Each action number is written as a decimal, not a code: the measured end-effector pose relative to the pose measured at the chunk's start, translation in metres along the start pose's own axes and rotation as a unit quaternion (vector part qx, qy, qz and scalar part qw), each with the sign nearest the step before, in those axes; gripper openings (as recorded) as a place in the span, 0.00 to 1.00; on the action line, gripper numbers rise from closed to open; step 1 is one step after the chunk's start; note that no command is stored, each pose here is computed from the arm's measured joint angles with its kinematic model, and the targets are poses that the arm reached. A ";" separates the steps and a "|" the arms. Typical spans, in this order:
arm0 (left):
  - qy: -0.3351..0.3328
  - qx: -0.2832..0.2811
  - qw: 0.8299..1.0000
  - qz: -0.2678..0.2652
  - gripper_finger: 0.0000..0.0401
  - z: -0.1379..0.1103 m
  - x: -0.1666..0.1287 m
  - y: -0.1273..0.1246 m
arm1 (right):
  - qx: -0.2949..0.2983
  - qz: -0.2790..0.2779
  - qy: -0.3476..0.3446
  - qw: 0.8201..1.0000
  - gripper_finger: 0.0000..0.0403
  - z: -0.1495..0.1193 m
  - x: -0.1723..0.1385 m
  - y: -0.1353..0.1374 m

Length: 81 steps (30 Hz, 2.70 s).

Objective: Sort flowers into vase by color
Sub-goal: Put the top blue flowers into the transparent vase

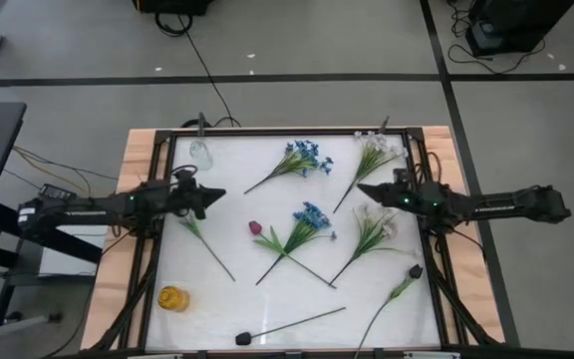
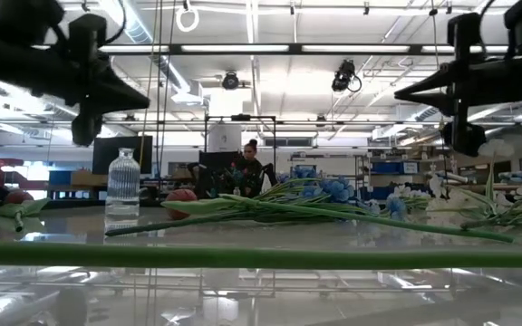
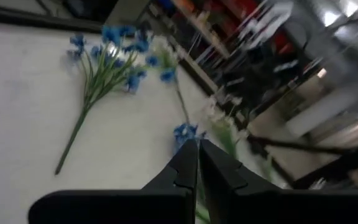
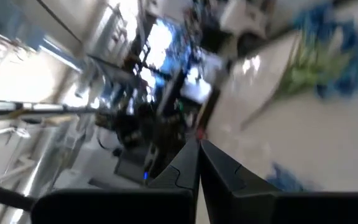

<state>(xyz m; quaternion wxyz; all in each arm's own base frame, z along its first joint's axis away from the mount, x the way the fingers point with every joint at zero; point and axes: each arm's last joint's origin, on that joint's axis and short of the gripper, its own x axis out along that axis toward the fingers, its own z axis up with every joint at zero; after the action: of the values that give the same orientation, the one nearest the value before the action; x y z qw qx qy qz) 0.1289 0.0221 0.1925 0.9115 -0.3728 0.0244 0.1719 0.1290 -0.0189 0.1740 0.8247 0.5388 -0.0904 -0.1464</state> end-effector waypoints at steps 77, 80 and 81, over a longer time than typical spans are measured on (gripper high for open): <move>0.304 0.198 0.909 0.206 0.04 0.145 0.236 0.017 | -0.174 -0.088 0.065 0.979 0.33 0.019 0.070 0.065; 0.258 0.216 0.931 0.139 0.04 0.168 0.216 -0.014 | -0.218 -0.078 0.061 0.971 0.35 0.026 0.076 0.084; 0.241 0.221 0.938 0.113 0.04 0.176 0.209 -0.024 | -0.231 -0.071 0.056 0.969 0.37 0.029 0.079 0.091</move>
<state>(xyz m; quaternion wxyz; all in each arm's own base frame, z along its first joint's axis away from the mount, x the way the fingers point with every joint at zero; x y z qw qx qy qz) 0.3183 0.1885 0.2996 0.9125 -0.1873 0.3223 0.1687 0.2080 -0.0367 0.2688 0.9181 0.3459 0.0311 -0.1910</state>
